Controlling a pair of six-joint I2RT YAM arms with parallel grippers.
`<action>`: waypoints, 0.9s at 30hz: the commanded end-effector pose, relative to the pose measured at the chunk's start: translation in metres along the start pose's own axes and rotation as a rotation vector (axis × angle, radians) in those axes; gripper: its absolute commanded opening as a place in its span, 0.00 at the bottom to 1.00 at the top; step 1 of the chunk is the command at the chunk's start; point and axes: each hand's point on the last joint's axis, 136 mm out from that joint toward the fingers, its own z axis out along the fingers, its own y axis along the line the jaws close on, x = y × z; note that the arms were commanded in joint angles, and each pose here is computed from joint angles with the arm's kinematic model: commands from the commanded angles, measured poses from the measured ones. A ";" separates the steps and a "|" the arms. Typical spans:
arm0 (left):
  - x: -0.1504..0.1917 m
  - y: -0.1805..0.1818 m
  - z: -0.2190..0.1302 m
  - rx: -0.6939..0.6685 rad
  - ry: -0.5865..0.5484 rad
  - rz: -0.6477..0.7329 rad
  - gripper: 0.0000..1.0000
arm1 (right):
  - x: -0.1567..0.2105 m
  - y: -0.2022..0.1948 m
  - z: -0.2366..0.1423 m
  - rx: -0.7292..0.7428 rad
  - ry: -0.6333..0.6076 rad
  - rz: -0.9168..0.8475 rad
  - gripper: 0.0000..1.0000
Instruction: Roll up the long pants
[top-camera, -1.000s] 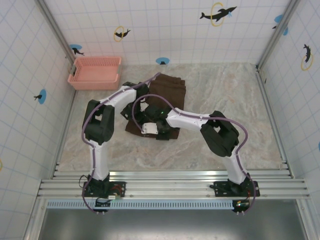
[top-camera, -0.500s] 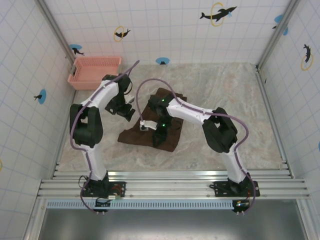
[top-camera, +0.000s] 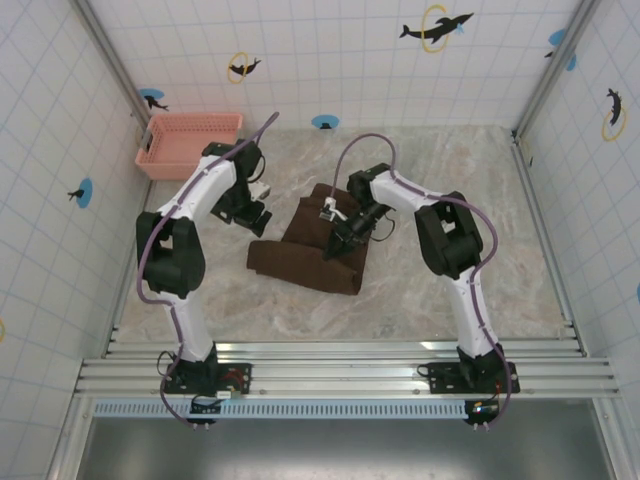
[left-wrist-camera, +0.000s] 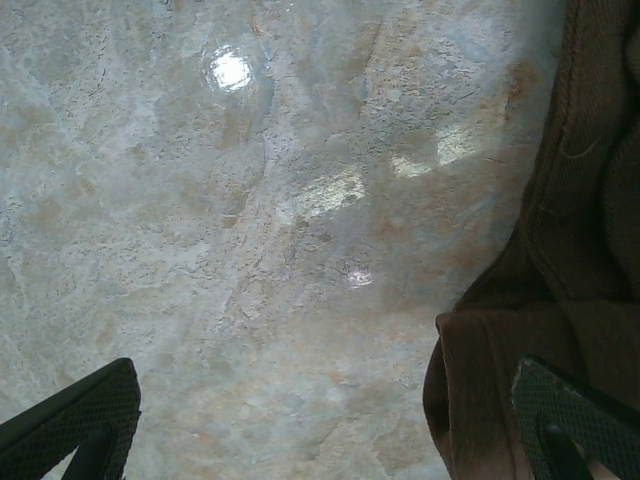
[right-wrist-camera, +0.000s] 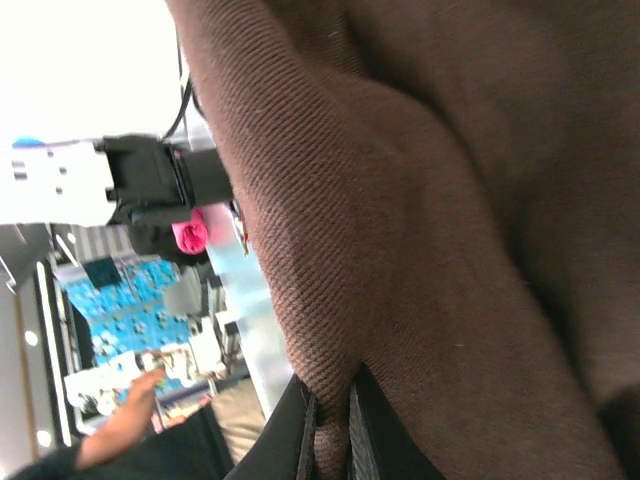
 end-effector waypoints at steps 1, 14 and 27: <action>0.000 -0.014 -0.023 0.011 -0.039 0.037 0.97 | -0.014 -0.026 -0.005 0.004 -0.030 0.088 0.00; -0.026 -0.091 -0.009 0.110 -0.051 0.076 0.97 | -0.018 -0.085 -0.005 0.117 0.004 0.131 0.00; -0.019 -0.094 0.075 0.100 0.165 0.062 0.97 | 0.007 -0.056 -0.105 0.554 -0.093 -0.057 0.30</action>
